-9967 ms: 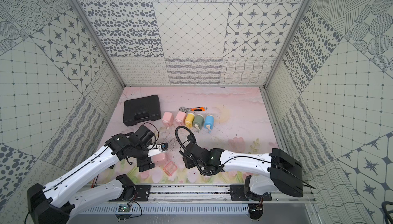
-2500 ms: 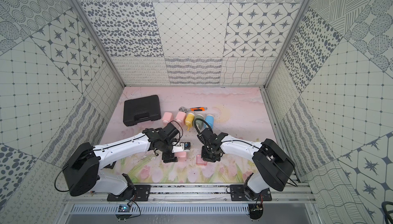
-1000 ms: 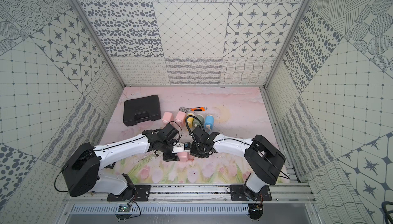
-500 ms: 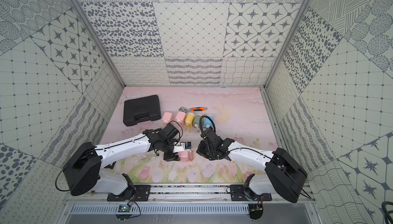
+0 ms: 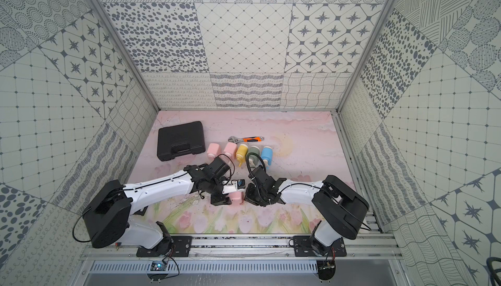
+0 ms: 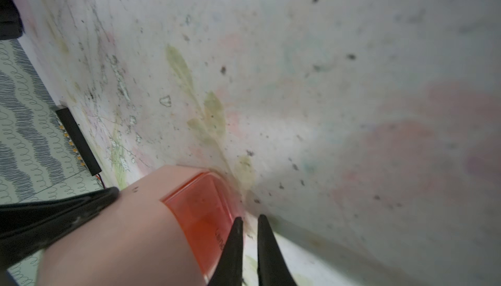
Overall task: Put the tray back into the pencil sharpener
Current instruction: Close the container of the pencil sharpener, then place the pencil sharpener at the center of the board.
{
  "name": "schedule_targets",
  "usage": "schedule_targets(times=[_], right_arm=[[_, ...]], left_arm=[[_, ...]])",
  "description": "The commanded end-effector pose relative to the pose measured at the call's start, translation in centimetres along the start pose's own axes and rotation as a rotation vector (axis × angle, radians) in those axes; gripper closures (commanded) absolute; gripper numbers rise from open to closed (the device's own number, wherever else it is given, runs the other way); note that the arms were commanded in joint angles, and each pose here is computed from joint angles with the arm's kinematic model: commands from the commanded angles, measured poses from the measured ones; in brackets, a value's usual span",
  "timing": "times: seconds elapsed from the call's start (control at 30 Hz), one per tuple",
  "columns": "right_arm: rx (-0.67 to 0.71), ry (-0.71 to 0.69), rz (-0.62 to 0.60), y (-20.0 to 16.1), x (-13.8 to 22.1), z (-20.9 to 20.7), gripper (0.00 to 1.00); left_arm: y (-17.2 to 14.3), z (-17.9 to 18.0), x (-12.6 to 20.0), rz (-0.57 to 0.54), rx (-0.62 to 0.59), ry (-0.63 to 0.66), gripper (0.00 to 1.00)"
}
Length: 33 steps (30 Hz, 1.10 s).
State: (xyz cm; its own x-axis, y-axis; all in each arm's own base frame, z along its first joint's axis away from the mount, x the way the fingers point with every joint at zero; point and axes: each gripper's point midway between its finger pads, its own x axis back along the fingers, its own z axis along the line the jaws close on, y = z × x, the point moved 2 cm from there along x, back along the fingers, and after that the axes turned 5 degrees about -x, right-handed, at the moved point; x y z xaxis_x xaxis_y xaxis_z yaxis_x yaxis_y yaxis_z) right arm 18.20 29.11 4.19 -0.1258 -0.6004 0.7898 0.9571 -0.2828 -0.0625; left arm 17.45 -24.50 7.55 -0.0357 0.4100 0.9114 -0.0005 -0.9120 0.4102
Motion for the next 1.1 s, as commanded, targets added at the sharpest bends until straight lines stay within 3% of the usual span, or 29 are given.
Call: schedule_targets(times=[0.0, 0.1, 0.23, 0.37, 0.63, 0.73, 0.87, 1.07], right_arm=[[0.012, 0.170, 0.014, 0.4, 0.3, 3.0, 0.85], [-0.016, 0.160, -0.005, 1.3, 1.8, 1.8, 0.82], [-0.055, 0.025, -0.089, 2.8, 5.9, -1.6, 0.77], [-0.062, -0.063, -0.180, 4.3, 10.4, -3.5, 0.75], [-0.102, -0.114, -0.276, 6.1, 16.3, -6.4, 0.75], [-0.097, -0.157, -0.287, 6.4, 18.4, -7.5, 0.75], [-0.075, -0.228, -0.308, 6.8, 22.6, -8.1, 0.74], [-0.054, -0.293, -0.452, 7.0, 29.1, -7.9, 0.74]], left_arm=[[0.7, 1.0, -0.5, -0.016, 0.054, 0.046, 0.63], [1.3, 1.9, -0.4, -0.037, 0.080, 0.082, 0.65], [1.8, 2.6, 0.1, -0.052, 0.157, 0.122, 0.69], [2.7, 3.7, 1.4, -0.094, 0.289, 0.219, 0.78], [4.7, 4.3, 3.0, -0.109, 0.510, 0.410, 0.80], [7.1, 4.1, 3.1, -0.113, 0.573, 0.451, 0.81], [12.0, 3.8, 2.6, -0.145, 0.642, 0.468, 0.91], [19.5, 4.0, -0.4, -0.156, 0.746, 0.467, 1.00]])
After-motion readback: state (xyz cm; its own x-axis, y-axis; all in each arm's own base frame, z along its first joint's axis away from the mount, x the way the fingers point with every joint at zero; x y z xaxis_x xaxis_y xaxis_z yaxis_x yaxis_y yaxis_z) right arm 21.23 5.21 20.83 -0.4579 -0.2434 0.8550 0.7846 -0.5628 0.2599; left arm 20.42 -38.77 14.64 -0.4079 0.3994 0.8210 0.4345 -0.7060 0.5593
